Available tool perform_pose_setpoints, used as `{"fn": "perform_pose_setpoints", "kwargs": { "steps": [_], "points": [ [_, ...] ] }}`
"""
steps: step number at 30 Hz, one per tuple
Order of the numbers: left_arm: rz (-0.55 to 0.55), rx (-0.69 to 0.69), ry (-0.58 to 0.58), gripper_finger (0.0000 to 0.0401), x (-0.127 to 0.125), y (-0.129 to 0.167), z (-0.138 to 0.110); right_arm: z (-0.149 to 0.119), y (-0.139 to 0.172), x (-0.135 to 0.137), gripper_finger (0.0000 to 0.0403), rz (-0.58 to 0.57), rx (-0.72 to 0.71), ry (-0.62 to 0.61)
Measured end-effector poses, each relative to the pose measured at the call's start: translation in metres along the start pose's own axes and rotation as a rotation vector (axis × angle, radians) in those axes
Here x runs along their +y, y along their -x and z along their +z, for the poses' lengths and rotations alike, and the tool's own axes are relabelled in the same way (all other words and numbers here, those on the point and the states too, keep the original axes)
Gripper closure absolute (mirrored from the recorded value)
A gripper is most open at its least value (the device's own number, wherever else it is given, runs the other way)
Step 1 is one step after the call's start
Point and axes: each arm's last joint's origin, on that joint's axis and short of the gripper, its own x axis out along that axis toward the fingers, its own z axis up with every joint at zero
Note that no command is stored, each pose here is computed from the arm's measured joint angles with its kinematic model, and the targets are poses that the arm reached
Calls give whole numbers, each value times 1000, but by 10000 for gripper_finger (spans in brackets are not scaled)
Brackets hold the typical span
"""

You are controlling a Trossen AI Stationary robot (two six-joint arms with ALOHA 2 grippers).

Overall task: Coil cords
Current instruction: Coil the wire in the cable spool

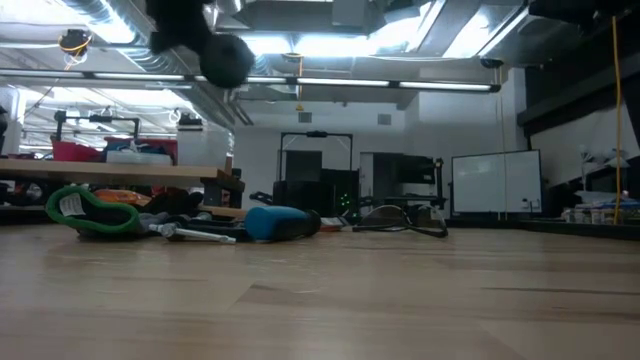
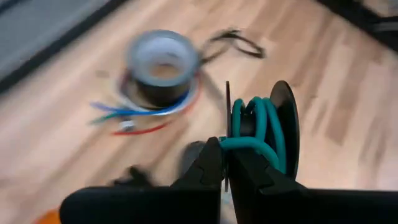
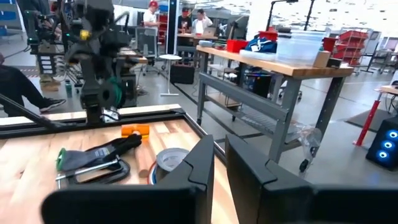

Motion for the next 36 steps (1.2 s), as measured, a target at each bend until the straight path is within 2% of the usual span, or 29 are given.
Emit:
{"fn": "perform_pose_setpoints", "kwargs": {
  "steps": [5, 9, 13, 17, 22, 27, 32, 36],
  "points": [
    [-250, -148, 94, 401, -14, -64, -29, 0, 0, 0, 358, 10, 0, 0],
    [-430, -290, 302, 401, -17, -107, -58, 0, 0, 0, 358, 11, 1, 0],
    [-496, -271, 542, 401, -14, -144, -87, 0, 0, 0, 358, 11, 2, -1],
    [-521, -225, 639, 401, -20, -175, -100, 0, 0, 0, 358, 11, 4, -1],
    [-618, -268, 736, 401, -33, -206, -95, -1, 0, 0, 358, 11, 4, -1],
    [-623, -207, 862, 401, -43, -233, -89, -1, 0, 0, 358, 11, 4, -1],
    [-673, -199, 972, 401, -55, -240, -69, -1, 0, 0, 358, 11, 5, -1],
    [-636, -126, 1082, 401, -64, -245, -55, -1, 0, 0, 358, 11, 6, -1]
  ]
}}
